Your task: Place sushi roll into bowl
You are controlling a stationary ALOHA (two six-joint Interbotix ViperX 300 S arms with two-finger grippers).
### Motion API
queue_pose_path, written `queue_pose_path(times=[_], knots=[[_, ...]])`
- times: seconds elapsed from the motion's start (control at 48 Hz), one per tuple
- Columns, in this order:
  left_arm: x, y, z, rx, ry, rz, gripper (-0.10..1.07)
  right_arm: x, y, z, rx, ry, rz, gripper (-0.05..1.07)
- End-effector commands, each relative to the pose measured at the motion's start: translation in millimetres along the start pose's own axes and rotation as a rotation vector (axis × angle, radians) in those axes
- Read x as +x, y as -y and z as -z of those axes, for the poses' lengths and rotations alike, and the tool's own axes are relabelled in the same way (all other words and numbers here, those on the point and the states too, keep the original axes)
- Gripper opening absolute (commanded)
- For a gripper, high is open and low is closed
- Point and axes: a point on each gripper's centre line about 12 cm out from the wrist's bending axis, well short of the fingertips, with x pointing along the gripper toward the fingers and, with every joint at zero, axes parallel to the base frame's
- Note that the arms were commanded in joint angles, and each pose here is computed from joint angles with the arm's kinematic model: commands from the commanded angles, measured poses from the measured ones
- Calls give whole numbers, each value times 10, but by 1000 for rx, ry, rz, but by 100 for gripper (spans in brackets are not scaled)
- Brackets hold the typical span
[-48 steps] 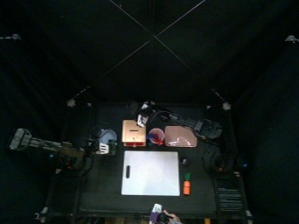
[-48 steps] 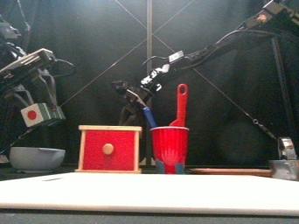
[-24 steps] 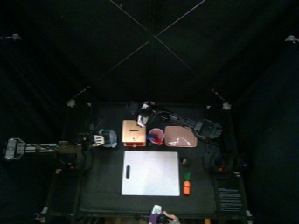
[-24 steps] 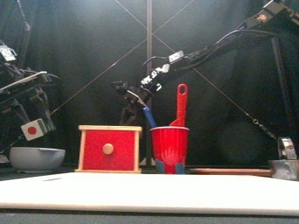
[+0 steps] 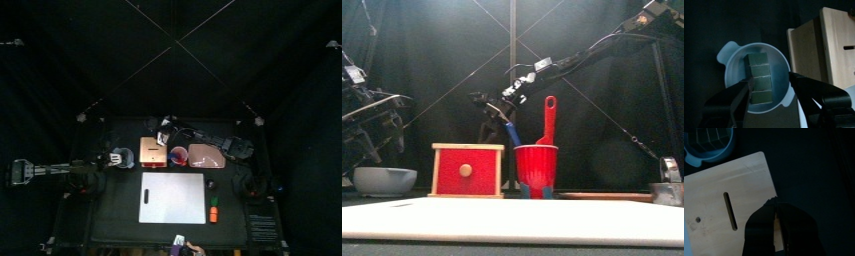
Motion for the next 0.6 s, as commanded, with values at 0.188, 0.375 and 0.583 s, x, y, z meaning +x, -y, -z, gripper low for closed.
queue_pose_path(times=[0.188, 0.375, 0.583], knots=[[-36, 102, -71, 18, 26, 44, 98, -305, -102, -208, -22, 72, 4, 37], [-78, 254, -76, 52, 25, 128, 98, -321, -121, -223, -25, 77, 3, 37], [-136, 400, -102, 69, 27, 190, 98, -339, -120, -244, -26, 84, 5, 37]])
